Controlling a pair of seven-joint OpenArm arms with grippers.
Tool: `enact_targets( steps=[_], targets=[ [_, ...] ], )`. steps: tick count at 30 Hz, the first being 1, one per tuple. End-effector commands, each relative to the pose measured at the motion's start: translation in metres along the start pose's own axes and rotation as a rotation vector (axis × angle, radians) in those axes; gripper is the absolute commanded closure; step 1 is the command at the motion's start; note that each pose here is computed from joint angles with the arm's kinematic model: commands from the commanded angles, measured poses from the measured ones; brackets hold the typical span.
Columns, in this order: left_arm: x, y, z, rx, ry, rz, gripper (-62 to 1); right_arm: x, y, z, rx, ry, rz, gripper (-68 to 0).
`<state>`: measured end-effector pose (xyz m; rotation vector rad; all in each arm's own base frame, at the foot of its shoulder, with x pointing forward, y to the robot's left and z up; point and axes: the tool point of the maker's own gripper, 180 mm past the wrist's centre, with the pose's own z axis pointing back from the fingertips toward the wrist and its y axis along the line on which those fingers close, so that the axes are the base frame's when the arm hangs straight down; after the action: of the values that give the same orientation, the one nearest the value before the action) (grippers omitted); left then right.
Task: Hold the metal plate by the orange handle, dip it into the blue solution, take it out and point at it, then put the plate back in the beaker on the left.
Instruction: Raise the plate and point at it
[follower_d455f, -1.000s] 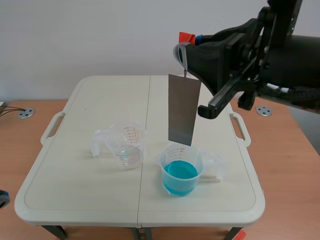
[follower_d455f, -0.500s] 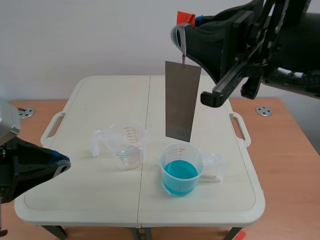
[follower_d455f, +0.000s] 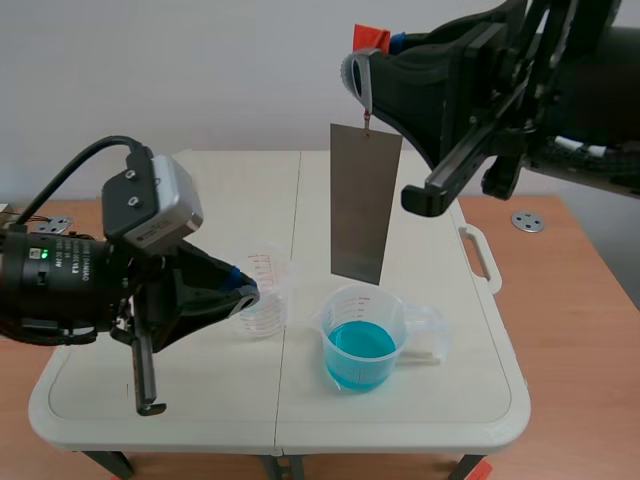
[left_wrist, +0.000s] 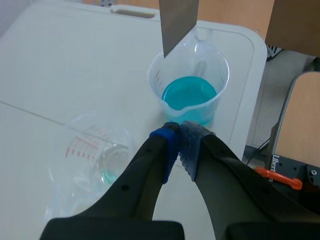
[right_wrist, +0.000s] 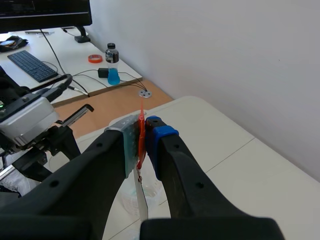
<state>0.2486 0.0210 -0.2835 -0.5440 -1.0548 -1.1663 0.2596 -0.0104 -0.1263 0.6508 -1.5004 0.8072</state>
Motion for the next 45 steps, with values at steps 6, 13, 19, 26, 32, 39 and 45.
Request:
enact_targets(
  steps=[6, 13, 19, 26, 32, 39, 45],
  targets=[
    [0.022, 0.007, -0.014, 0.032, -0.061, 0.004, -3.1, 0.01, 0.001, 0.001, 0.003, -0.029, 0.016, -1.5],
    [0.012, 0.017, -0.029, 0.059, -0.024, 0.016, -3.1, 0.01, 0.001, 0.001, 0.003, -0.029, 0.016, -1.5],
    [0.009, 0.02, -0.032, 0.064, -0.022, 0.032, -3.1, 0.01, 0.001, 0.001, 0.003, -0.029, 0.016, -1.5],
    [0.008, 0.02, -0.032, 0.064, -0.021, 0.032, -3.1, 0.01, 0.001, 0.001, 0.003, -0.029, 0.016, -1.5],
    [0.008, 0.02, -0.032, 0.064, -0.021, 0.032, -3.1, 0.01, 0.001, 0.001, 0.003, -0.029, 0.016, -1.5],
    [0.008, 0.02, -0.032, 0.064, -0.02, 0.032, -3.1, 0.01, 0.001, 0.001, 0.003, -0.029, 0.016, -1.5],
    [0.008, 0.02, -0.032, 0.064, -0.017, 0.032, -3.1, 0.01, 0.001, 0.001, 0.003, -0.029, 0.016, -1.5]
  ],
)
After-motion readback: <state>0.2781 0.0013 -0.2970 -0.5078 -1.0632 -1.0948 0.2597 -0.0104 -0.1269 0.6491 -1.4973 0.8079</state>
